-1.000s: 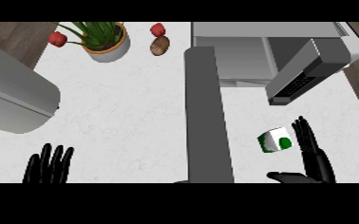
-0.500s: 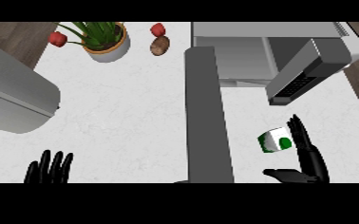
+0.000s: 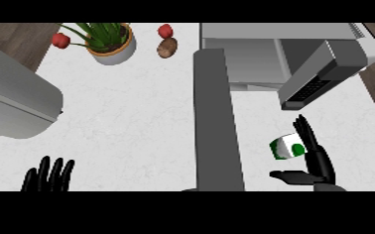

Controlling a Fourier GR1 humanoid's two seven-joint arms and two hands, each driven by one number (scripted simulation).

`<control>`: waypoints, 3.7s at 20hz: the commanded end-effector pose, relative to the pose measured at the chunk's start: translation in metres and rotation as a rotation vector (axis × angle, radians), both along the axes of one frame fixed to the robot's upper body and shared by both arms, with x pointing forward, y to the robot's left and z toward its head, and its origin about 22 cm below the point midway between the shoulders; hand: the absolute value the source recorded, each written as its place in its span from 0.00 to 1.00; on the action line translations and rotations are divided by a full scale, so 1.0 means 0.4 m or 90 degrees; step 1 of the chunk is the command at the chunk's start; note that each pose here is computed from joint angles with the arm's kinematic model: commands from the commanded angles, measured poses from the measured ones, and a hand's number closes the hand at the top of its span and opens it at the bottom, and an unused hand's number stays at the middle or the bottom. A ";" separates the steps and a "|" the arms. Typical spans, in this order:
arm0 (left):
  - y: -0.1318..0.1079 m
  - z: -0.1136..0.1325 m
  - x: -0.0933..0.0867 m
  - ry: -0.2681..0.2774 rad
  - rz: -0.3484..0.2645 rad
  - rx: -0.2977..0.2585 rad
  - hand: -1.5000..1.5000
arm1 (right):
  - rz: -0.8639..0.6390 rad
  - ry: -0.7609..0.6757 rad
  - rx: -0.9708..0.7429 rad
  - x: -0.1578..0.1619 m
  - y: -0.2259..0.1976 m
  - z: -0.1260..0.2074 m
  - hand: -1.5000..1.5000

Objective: Pick up the milk, place it into the microwave and close the microwave

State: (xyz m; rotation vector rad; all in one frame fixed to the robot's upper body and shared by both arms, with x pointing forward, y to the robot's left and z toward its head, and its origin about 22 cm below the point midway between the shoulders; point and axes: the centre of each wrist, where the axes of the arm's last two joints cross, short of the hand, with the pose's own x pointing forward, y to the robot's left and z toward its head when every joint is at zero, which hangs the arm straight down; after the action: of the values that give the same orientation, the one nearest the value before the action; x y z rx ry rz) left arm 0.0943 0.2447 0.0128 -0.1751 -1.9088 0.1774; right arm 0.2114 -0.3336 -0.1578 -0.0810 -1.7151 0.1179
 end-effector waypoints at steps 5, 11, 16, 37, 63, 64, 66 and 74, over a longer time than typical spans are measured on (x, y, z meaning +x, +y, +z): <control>0.016 -0.011 -0.019 -0.008 -0.001 0.001 0.00 | -0.018 -0.068 0.024 -0.004 0.017 -0.025 0.00; 0.006 -0.034 -0.041 -0.003 -0.004 -0.003 0.00 | -0.038 -0.082 -0.079 0.053 0.005 0.011 1.00; 0.005 -0.023 -0.021 -0.002 -0.025 -0.010 0.00 | -0.090 -0.104 -0.076 0.095 0.079 0.009 1.00; 0.048 -0.013 -0.034 -0.003 -0.017 -0.014 0.00 | -0.145 -0.174 -0.002 0.166 0.206 0.032 1.00; 0.003 -0.037 -0.095 0.009 -0.013 -0.017 0.00 | -0.059 -0.179 0.138 0.019 0.291 0.319 1.00; 0.048 -0.003 -0.072 0.008 -0.007 -0.015 0.00 | -0.071 -0.189 0.130 0.022 0.289 0.334 1.00; 0.004 -0.002 -0.068 0.003 0.000 -0.026 0.00 | -0.062 -0.191 0.097 0.062 0.350 0.353 1.00; 0.060 -0.001 -0.100 0.020 0.000 -0.016 0.00 | -0.075 -0.156 0.053 0.212 0.397 0.343 1.00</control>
State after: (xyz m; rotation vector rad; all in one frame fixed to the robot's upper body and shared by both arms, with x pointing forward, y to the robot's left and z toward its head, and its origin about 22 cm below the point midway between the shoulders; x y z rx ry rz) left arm 0.0554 0.2678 0.0085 -0.1890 -1.8934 0.2115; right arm 0.2729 -0.1928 -0.0301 -0.1142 -1.9660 -0.0675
